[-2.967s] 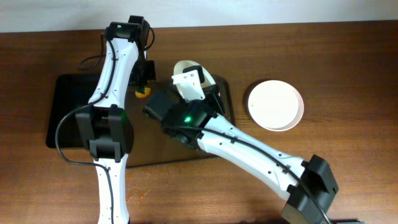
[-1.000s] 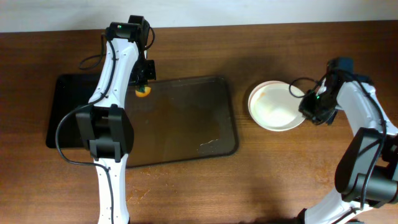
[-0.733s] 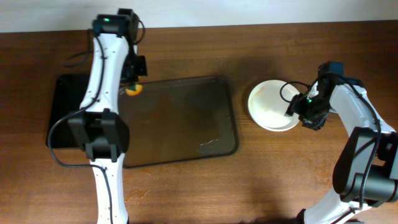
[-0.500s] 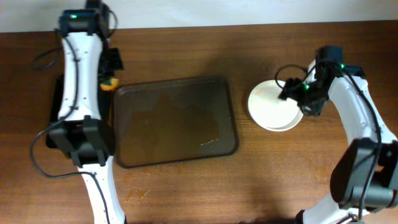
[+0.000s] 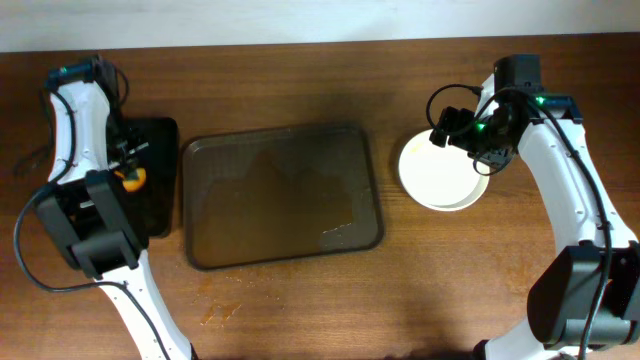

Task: Clean dirty plates on tray and stack at the side
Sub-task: 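Lower the sponge into the small black tray with the left gripper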

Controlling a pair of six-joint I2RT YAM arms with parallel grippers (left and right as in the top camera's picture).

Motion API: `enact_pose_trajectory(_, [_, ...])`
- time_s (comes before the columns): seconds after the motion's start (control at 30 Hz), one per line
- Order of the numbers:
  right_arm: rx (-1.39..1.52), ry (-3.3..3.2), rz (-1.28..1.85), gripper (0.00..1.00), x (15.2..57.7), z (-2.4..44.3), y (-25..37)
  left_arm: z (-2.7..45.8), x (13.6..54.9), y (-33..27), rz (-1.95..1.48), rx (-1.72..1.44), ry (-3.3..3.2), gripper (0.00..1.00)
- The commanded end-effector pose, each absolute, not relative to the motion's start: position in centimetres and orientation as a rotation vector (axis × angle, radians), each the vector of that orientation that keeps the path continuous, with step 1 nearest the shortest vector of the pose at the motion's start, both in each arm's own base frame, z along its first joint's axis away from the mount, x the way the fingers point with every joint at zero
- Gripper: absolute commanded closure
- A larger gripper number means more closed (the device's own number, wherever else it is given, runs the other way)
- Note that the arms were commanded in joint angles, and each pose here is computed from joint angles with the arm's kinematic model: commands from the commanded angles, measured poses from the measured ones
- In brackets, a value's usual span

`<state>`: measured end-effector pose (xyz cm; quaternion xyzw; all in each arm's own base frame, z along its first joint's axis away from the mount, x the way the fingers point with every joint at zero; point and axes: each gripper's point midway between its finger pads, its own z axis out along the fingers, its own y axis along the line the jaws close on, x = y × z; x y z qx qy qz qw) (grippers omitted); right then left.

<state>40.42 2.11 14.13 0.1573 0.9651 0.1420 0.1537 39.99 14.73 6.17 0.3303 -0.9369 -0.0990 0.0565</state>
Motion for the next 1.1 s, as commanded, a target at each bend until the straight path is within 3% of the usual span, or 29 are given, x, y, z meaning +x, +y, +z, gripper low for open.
enact_pose_trajectory(0.0, [0.442, 2.752, 0.396, 0.08, 40.6, 14.7, 2.2, 4.8, 37.3, 16.1, -0.301, 1.105, -2.732, 0.99])
enact_pose_trajectory(0.23, [0.444, 2.752, 0.383, 0.07, 40.6, 14.6, 2.1, 4.5, 37.0, 16.7, -0.274, 1.156, -2.711, 0.98])
enact_pose_trajectory(0.27, [0.444, 2.752, 0.381, 0.07, 40.6, 14.6, 2.0, 4.5, 37.0, 16.6, -0.266, 1.158, -2.711, 0.34])
enact_pose_trajectory(0.3, [0.444, 2.752, 0.381, 0.07, 40.6, 14.6, 2.0, 4.5, 37.0, 16.6, -0.267, 1.158, -2.712, 0.00])
enact_pose_trajectory(0.53, [0.424, 2.757, 0.378, 0.05, 40.5, 14.6, 2.1, 6.3, 37.7, 16.8, -0.267, 1.184, -2.761, 0.00])
enact_pose_trajectory(0.73, [0.367, 2.761, 0.425, 0.08, 40.2, 15.4, 2.7, 17.1, 39.6, 16.0, -0.257, 1.292, -3.043, 0.00])
enact_pose_trajectory(0.87, [0.317, 2.714, 0.439, 0.09, 39.6, 18.9, 3.0, 24.0, 39.0, 13.2, -0.228, 1.299, -3.233, 0.00])
enact_pose_trajectory(1.07, [0.219, 2.531, 0.414, 0.09, 35.8, 28.7, 3.1, 27.6, 38.8, 9.5, -0.140, 1.209, -3.379, 0.00])
